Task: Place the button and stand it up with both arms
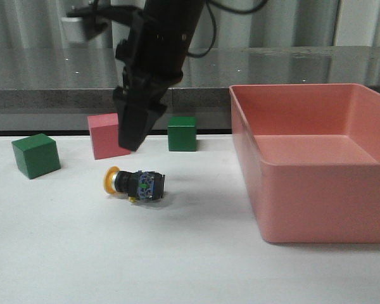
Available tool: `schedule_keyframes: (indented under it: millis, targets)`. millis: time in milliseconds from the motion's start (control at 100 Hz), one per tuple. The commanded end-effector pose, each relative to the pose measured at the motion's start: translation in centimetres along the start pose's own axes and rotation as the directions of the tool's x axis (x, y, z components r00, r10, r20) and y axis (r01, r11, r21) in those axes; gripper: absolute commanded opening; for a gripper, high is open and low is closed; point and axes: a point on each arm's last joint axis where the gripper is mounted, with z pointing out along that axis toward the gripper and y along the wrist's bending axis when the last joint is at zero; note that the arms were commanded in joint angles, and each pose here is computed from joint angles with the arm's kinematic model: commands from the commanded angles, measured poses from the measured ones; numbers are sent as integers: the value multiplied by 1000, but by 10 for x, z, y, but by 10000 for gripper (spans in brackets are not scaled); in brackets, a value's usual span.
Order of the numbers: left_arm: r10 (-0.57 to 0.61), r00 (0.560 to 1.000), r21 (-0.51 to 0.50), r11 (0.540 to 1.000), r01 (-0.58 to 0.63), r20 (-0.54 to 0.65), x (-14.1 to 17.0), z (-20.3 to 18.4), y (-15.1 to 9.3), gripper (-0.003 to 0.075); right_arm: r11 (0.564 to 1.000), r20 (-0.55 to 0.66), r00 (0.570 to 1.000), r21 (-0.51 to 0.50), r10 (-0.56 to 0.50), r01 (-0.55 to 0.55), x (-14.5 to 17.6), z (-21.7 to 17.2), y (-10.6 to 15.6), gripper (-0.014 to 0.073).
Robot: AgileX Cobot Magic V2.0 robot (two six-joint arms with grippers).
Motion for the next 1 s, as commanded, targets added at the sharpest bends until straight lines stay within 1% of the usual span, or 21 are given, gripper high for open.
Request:
schedule_keyframes:
  millis: [0, 50, 90, 140, 210, 260, 280, 330, 350, 400, 440, 510, 630, 830, 990]
  targets:
    - [-11, 997, -5, 1000, 12, 78, 1, -2, 0, -19, 997, 71, 996, 58, 44, -48, -15, -68, 0, 639]
    - [-11, 997, -5, 1000, 12, 78, 1, -2, 0, -19, 995, 58, 995, 55, 78, -81, -14, -82, 0, 619]
    - [-11, 997, -5, 1000, 12, 78, 1, -2, 0, -19, 992, 48, 993, 60, 105, -108, -12, -92, -1, 583]
    - [-11, 997, -5, 1000, 12, 78, 1, -2, 0, -19, 986, 45, 988, 73, 150, -153, -9, -105, -3, 520]
    - [-11, 997, -5, 1000, 12, 78, 1, -2, 0, -19, 971, 58, 975, 97, 214, -219, -2, -122, -8, 411]
    - [-11, 997, -5, 1000, 12, 78, 1, -2, 0, -19, 956, 76, 962, 114, 262, -270, 4, -133, -12, 307]
    - [-11, 997, -5, 1000, 12, 78, 1, -2, 0, -19, 948, 83, 955, 120, 285, -294, 7, -138, -14, 279]
    - [-11, 997, -5, 1000, 12, 78, 1, -2, 0, -19, 927, 98, 936, 132, 340, -350, 14, -150, -18, 157]
    - [-11, 997, -5, 1000, 12, 78, 1, -2, 0, -19, 918, 102, 927, 136, 360, -372, 18, -154, -19, 126]
    - [-11, 997, -5, 1000, 12, 78, 1, -2, 0, -19, 897, 110, 908, 145, 404, -417, 26, -166, -22, 1]
    - [-11, 997, -5, 1000, 12, 78, 1, -2, 0, -19, 879, 123, 891, 156, 436, -451, 33, -177, -24, -70]
    - [-11, 997, -5, 1000, 12, 78, 1, -2, 0, -19, 842, 159, 859, 178, 486, -509, 44, -195, -27, -59]
    - [-11, 997, -5, 1000, 12, 78, 1, -2, 0, -19, 781, 237, 809, 223, 538, -584, 61, -230, -29, -61]
    - [-11, 997, -5, 1000, 12, 78, 1, -2, 0, -19, 669, 386, 731, 307, 563, -677, 90, -289, -26, -61]
    - [-11, 997, -5, 1000, 12, 78, 1, -2, 0, -19, 584, 463, 678, 351, 571, -732, 117, -315, -13, -61]
